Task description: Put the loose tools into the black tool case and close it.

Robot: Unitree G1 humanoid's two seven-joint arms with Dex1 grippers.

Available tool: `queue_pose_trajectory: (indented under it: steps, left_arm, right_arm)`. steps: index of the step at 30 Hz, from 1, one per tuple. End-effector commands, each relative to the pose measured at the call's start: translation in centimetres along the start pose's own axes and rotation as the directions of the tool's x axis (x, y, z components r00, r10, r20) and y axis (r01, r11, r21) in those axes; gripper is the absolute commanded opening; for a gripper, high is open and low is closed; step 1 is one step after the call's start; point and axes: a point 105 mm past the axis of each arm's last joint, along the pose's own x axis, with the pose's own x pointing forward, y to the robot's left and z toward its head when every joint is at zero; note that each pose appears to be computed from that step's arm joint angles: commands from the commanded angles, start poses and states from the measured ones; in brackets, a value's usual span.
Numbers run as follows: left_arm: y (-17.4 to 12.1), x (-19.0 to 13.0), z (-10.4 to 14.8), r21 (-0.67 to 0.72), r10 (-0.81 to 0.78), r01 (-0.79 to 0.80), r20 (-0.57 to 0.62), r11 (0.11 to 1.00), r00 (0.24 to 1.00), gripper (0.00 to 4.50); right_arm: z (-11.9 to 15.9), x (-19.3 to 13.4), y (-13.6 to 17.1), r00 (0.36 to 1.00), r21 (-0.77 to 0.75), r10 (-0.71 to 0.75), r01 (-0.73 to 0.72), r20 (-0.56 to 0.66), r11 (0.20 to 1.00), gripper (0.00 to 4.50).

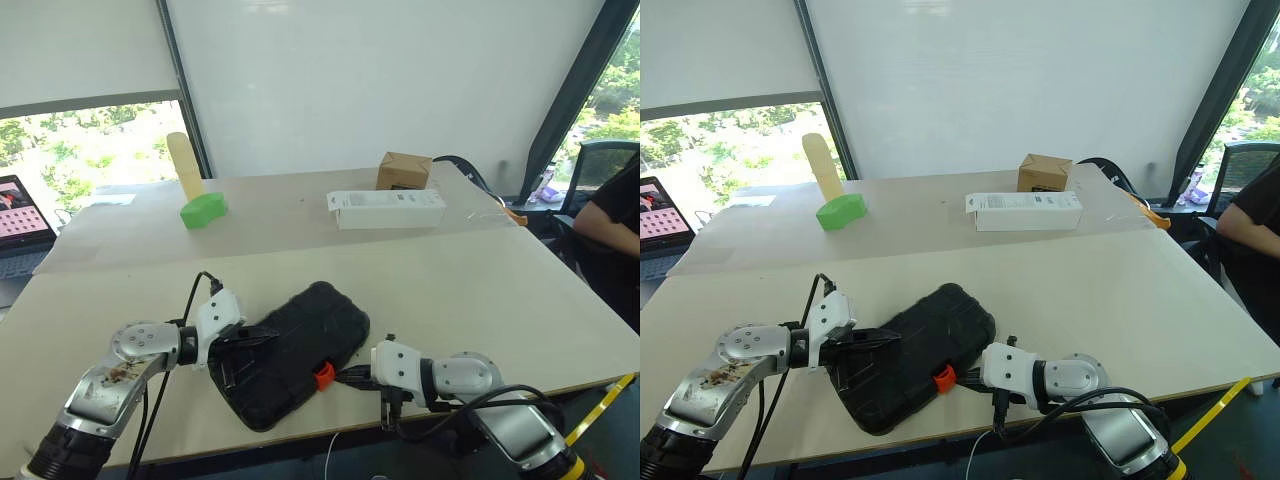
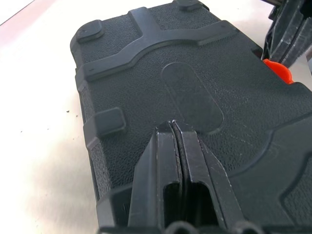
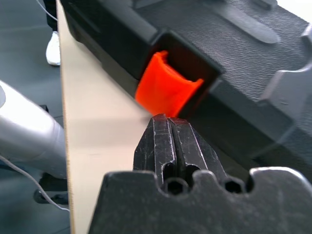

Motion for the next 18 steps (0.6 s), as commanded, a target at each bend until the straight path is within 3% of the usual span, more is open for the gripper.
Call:
queue_pose_trajectory:
  steps: [1, 10, 18]
  left_arm:
    - [-0.7, 0.3, -3.3, -0.093, -0.021, 0.01, -0.12, 0.996, 0.993, 0.08]
    - [-0.7, 0.1, -4.2, -0.139, -0.025, -0.001, -0.182, 0.99, 0.983, 0.08]
    - [-2.3, -0.7, -6.8, -0.263, -0.093, 0.009, -0.312, 0.965, 0.946, 0.08]
  right_arm:
    - [1.1, 0.4, -0.3, 0.999, -0.039, -0.006, 0.007, 0.037, 0.999, 0.0]
    - [1.1, 0.8, -1.0, 0.998, -0.045, -0.039, 0.041, 0.048, 0.998, 0.0]
    - [1.4, 1.3, -2.0, 0.994, -0.045, -0.079, 0.082, 0.077, 0.996, 0.0]
